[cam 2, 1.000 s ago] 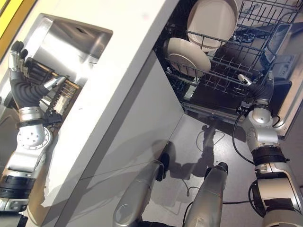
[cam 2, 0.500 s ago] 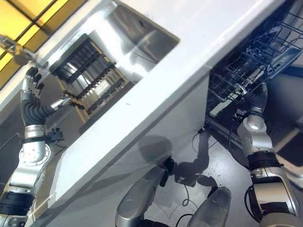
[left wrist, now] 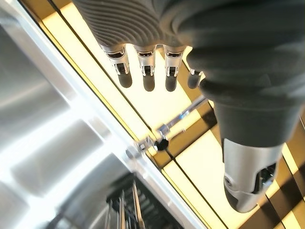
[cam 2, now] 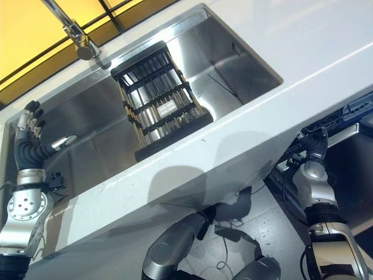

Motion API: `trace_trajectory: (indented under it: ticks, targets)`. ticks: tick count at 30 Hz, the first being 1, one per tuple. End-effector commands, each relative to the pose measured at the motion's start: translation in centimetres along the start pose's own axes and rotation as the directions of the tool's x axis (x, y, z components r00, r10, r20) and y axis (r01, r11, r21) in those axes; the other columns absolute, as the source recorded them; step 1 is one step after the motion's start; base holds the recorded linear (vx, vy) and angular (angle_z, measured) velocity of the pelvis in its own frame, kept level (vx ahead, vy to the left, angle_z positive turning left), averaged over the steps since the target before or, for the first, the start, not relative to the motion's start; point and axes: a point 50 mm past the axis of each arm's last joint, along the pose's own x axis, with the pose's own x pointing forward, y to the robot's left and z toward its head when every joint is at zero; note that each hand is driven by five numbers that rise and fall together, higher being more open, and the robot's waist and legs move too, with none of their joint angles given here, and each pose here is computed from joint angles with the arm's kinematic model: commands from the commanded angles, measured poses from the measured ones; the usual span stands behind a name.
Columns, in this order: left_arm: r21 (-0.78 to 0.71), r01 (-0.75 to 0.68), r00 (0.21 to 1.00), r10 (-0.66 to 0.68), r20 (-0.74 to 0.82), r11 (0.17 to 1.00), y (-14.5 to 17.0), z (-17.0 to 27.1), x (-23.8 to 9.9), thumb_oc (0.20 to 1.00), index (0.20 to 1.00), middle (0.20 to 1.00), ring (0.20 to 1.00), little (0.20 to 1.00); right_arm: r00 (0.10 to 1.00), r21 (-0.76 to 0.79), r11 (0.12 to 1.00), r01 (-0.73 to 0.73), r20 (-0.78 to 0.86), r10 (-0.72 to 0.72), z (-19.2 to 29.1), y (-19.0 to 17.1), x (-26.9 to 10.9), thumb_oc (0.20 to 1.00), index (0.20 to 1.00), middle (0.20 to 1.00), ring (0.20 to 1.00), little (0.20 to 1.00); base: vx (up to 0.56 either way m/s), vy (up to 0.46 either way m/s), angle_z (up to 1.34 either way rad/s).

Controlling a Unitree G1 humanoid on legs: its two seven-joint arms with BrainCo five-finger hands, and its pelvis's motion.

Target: Pick up plates and place into dishwasher.

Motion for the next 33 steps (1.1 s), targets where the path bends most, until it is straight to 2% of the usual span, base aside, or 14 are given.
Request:
trace_trajectory:
  ticks: [1,12,26,33]
  targets:
    - [0.078,0.015,0.995,-0.023,0.102,0.997,2.6,2.4,0.9,1.0,1.0,1.0,1.0,1.0,0.878,0.06,0.932,-0.358,0.36,0.315,7.1,7.9,-1.5,1.0,1.0,1.0,1.0,1.0,0.08,-0.031,0.25]
    - [0.084,0.05,0.99,-0.061,0.125,0.995,2.5,3.1,1.5,1.0,1.0,1.0,1.0,1.0,0.89,0.05,0.948,-0.314,0.363,0.276,6.1,7.9,-2.4,1.0,1.0,1.0,1.0,1.0,-0.03,-0.08,0.03]
    - [0.085,0.079,0.976,-0.094,0.196,0.993,1.0,4.5,2.6,1.0,1.0,1.0,1.0,1.0,0.952,-0.035,0.999,-0.037,0.303,0.046,3.4,4.1,-3.2,1.0,1.0,1.0,1.0,1.0,-0.16,-0.148,-0.14]
    - [0.094,0.088,0.974,-0.106,0.201,0.992,0.2,4.7,3.0,1.0,1.0,1.0,1.0,1.0,0.952,-0.059,0.998,0.012,0.306,0.006,2.3,2.8,-4.1,1.0,1.0,1.0,1.0,1.0,-0.14,-0.119,-0.23]
